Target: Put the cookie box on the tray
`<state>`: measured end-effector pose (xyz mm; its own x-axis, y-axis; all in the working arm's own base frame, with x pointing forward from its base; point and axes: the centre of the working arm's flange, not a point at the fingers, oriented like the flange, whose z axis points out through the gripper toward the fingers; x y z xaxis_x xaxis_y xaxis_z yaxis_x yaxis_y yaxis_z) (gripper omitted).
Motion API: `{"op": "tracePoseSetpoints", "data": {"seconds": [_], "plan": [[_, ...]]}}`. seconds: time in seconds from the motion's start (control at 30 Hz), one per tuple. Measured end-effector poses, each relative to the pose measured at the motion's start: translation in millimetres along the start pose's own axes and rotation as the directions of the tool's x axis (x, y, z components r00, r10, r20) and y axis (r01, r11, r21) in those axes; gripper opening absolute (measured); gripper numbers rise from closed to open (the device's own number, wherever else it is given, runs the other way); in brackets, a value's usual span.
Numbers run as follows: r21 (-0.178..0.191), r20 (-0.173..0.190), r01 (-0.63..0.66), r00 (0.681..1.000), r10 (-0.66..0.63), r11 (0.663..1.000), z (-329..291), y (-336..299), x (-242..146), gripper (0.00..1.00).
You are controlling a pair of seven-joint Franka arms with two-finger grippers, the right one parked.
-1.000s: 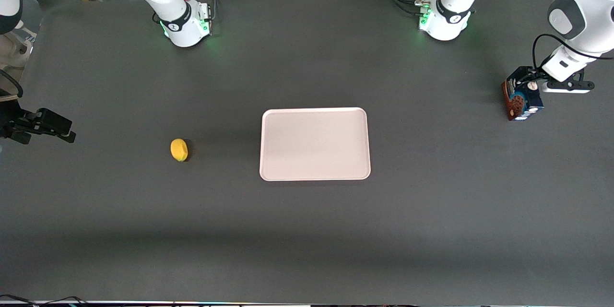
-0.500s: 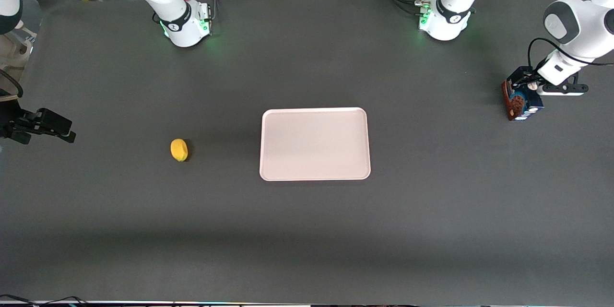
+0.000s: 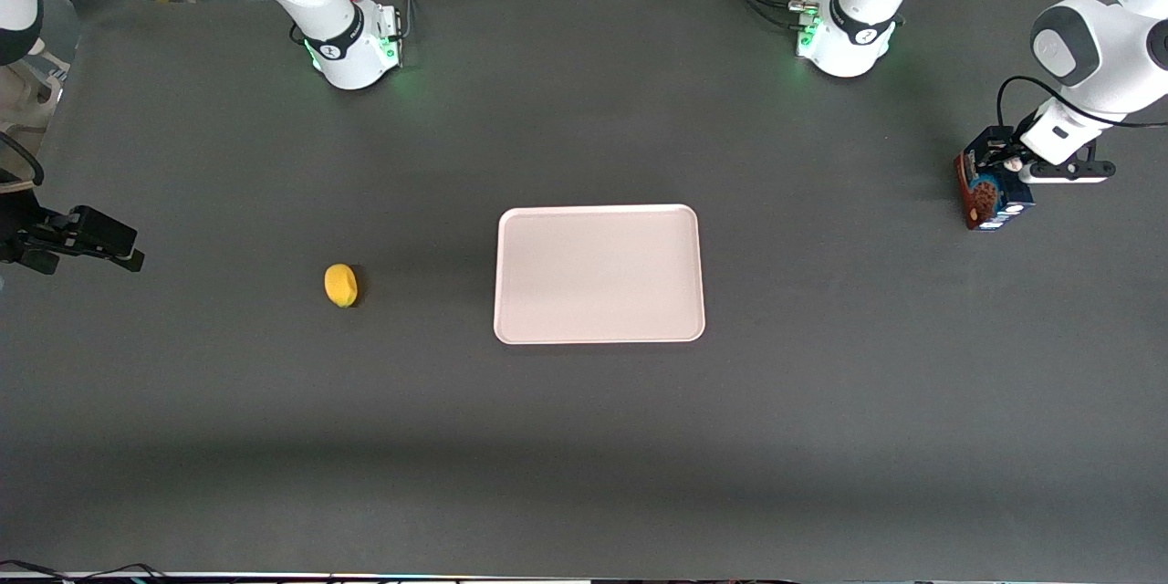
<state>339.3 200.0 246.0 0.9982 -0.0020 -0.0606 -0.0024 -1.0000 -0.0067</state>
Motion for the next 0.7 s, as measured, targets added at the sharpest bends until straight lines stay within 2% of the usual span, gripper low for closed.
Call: {"op": "tracePoseSetpoints", "data": {"seconds": [0.1,0.23,0.37,0.53,0.7], "plan": [[0.0,-0.001,-0.001,1.0,0.001,1.0,0,1,1,0.41],[0.0,-0.002,-0.001,1.0,0.001,1.0,-1,1,1,0.32],[0.0,-0.003,-0.001,1.0,0.001,1.0,-1,1,2,0.29],[-0.002,0.0,0.0,1.0,0.0,1.0,-3,1,3,0.3],[-0.014,0.027,0.002,1.0,-0.001,1.0,-15,-1,12,0.31]]}}
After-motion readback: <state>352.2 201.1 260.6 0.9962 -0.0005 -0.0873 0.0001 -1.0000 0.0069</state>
